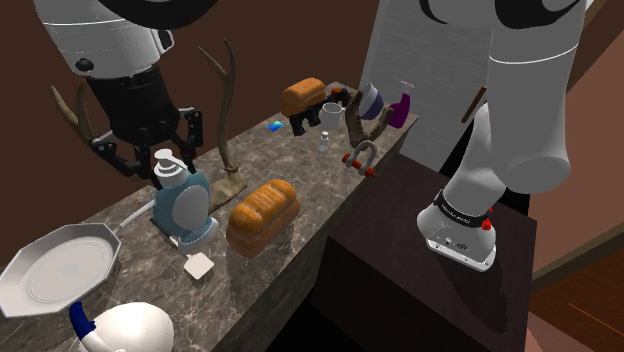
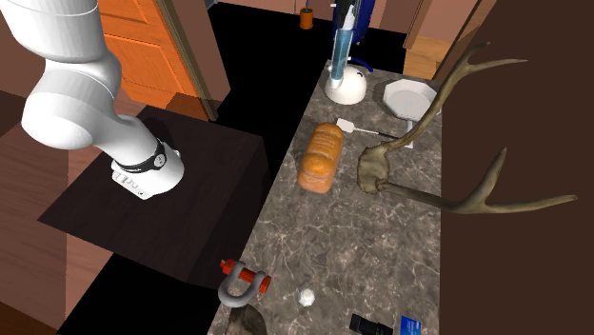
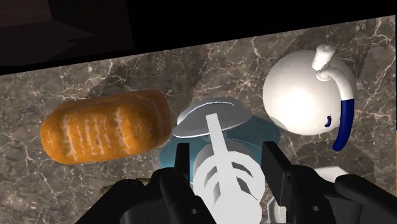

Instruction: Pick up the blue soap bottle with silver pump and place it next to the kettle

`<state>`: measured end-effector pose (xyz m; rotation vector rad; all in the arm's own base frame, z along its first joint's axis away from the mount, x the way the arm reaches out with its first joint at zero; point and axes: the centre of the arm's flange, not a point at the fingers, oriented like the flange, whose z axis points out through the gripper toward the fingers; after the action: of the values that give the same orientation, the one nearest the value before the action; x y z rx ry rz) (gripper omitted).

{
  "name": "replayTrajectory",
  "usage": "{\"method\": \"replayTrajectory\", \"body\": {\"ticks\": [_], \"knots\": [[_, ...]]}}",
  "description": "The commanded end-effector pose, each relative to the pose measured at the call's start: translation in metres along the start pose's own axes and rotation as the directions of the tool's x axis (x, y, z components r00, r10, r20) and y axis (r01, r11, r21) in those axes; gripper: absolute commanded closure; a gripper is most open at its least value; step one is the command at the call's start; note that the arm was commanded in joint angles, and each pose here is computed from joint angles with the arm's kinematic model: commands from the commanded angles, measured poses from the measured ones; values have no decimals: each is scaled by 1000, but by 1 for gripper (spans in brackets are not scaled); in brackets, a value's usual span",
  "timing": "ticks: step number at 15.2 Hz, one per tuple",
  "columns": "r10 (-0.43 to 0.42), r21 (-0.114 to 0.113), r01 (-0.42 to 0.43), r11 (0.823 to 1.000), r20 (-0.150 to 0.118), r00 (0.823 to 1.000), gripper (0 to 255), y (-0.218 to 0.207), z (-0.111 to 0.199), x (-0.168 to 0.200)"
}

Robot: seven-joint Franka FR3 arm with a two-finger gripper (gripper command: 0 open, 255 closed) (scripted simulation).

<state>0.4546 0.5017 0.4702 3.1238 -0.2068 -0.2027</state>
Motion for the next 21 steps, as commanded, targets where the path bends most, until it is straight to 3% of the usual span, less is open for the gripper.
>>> {"method": "replayTrajectory", "body": {"ticks": [1, 21], "knots": [[0, 1, 0, 1000, -1, 1000, 255, 0, 10, 1], [0, 1, 0, 1000, -1, 1000, 255, -2, 115, 15]]}}
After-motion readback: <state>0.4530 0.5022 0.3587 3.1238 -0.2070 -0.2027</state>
